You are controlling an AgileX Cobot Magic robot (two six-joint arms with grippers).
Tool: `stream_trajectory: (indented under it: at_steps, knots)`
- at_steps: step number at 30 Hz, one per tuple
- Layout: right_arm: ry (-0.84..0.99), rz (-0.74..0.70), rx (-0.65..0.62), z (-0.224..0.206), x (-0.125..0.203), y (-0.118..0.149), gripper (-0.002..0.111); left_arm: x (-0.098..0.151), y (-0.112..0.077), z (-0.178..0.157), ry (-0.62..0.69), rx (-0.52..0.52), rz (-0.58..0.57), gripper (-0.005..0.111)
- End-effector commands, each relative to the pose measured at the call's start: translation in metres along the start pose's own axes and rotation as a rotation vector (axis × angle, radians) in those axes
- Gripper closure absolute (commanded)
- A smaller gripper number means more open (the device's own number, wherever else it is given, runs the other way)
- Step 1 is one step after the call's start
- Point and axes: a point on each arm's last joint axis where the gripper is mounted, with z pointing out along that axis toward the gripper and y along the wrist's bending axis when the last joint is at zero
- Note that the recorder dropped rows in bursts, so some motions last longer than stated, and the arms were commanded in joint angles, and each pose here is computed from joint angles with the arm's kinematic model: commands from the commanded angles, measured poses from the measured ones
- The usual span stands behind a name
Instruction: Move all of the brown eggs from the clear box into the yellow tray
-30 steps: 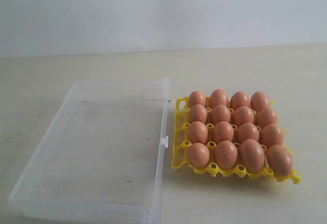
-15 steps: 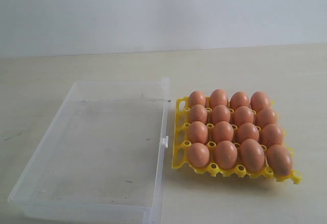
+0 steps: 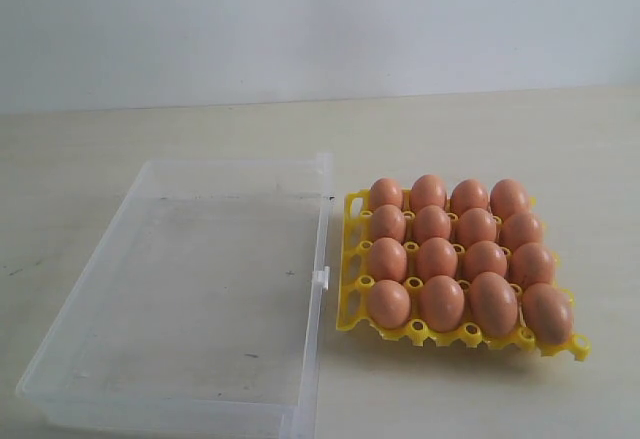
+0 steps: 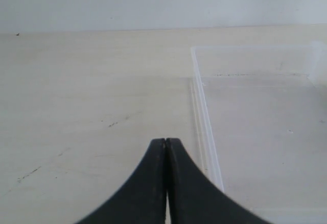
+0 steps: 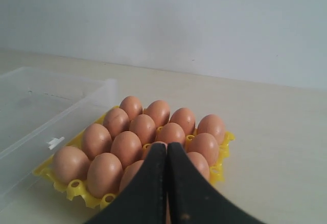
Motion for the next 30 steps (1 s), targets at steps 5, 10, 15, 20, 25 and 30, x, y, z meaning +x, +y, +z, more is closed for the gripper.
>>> stream_trajectory:
  at_steps: [5, 10, 15, 20, 25, 30]
  knots:
    - [-0.004, 0.006, 0.004, 0.000, 0.001, 0.000, 0.108, -0.002, 0.000, -0.001, -0.019, -0.001, 0.001, 0.107]
    - [-0.004, 0.006, 0.004, 0.000, 0.001, 0.000, 0.108, -0.002, 0.000, -0.001, -0.019, -0.001, 0.001, 0.107]
    - [0.037, 0.006, 0.005, 0.000, 0.005, 0.000, 0.108, -0.002, 0.000, -0.001, -0.019, -0.001, 0.001, 0.107]
    - [0.058, 0.019, 0.074, 0.000, 0.007, -0.004, 0.108, -0.002, 0.000, -0.001, -0.019, -0.001, 0.001, 0.107]
    - [0.066, 0.052, 0.253, -0.002, 0.007, -0.014, 0.108, -0.002, 0.000, -0.001, -0.019, -0.001, 0.001, 0.107]
    - [0.071, 0.071, 0.349, -0.004, 0.008, -0.019, 0.108, -0.002, 0.000, -0.001, -0.019, -0.001, 0.001, 0.107]
